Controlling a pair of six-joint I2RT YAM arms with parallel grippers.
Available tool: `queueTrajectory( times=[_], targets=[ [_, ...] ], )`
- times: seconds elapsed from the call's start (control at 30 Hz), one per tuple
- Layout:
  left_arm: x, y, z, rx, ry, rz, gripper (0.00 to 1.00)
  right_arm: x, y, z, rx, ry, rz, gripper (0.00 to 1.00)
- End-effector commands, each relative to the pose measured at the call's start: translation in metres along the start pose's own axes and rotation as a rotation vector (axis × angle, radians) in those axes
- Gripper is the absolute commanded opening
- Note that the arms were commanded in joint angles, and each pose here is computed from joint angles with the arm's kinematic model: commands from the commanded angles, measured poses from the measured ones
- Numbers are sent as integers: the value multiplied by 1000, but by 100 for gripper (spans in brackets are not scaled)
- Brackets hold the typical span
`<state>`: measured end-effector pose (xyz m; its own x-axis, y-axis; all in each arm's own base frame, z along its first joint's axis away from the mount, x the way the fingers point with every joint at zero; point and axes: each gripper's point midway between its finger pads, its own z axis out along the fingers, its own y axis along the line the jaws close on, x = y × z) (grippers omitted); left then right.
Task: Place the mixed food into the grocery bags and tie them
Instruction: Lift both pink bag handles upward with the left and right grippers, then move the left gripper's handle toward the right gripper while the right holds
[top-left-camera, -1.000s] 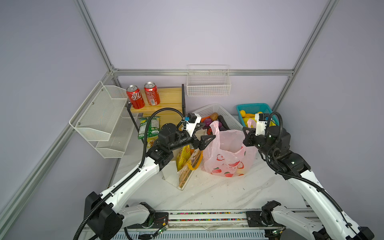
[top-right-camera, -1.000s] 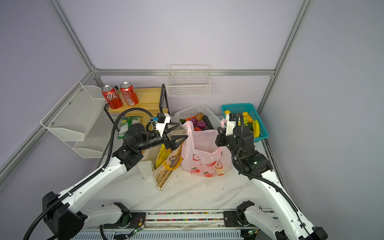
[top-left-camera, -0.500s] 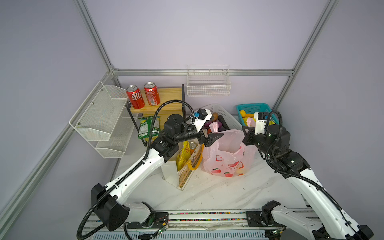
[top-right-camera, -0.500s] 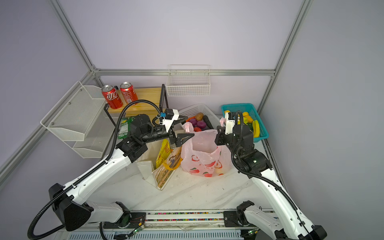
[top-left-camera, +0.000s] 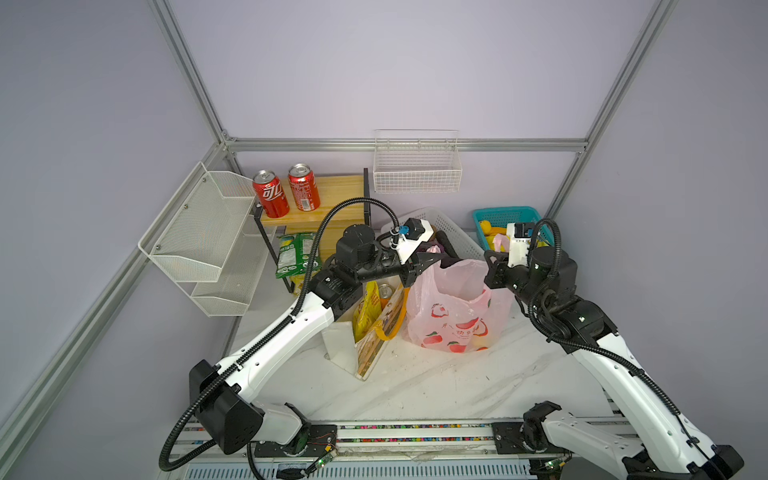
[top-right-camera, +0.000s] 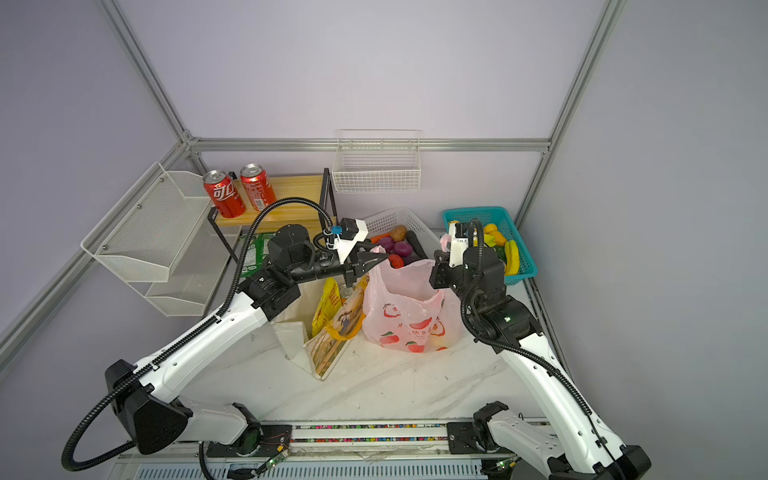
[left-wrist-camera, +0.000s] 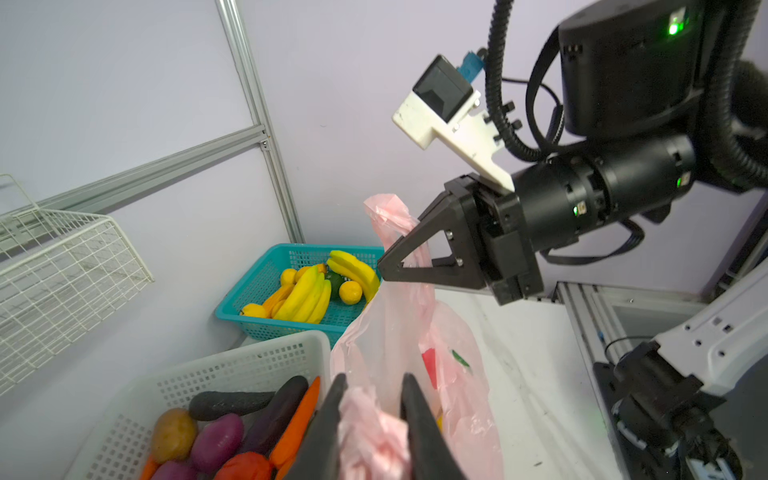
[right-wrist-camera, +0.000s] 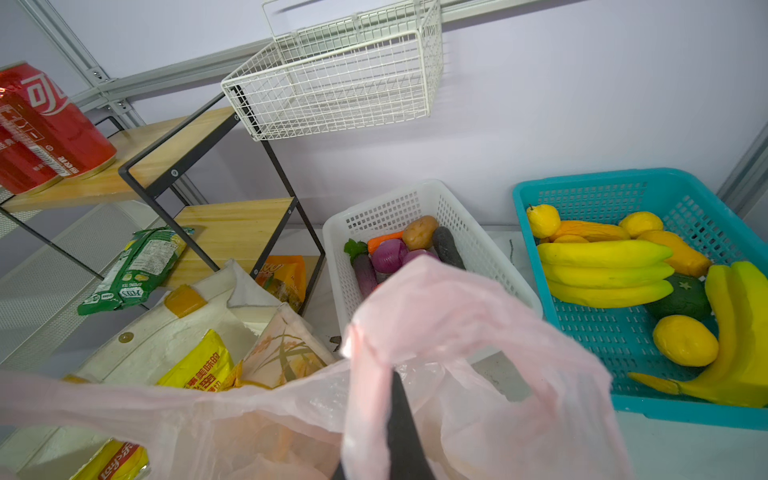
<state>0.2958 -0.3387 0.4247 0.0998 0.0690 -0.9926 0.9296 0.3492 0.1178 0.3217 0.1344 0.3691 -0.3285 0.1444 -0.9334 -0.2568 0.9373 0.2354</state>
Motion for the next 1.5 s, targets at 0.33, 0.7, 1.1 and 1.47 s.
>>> queueTrajectory(
  times=[0.33, 0.7, 1.1, 1.47],
  targets=[
    [-8, -4, -14, -115, -136, -357, 0, -47, -43, -21, 295, -75, -109, 61],
    [4, -3, -7, -192, -87, -554, 0, -94, 32, -78, -116, -279, -228, 86],
    [-18, 0, -24, -214, -125, -611, 0, -59, -1, -56, 37, -163, -113, 87],
    [-19, 13, -35, -264, -136, -644, 0, -15, 82, -90, -525, -105, -171, 87]
  ],
)
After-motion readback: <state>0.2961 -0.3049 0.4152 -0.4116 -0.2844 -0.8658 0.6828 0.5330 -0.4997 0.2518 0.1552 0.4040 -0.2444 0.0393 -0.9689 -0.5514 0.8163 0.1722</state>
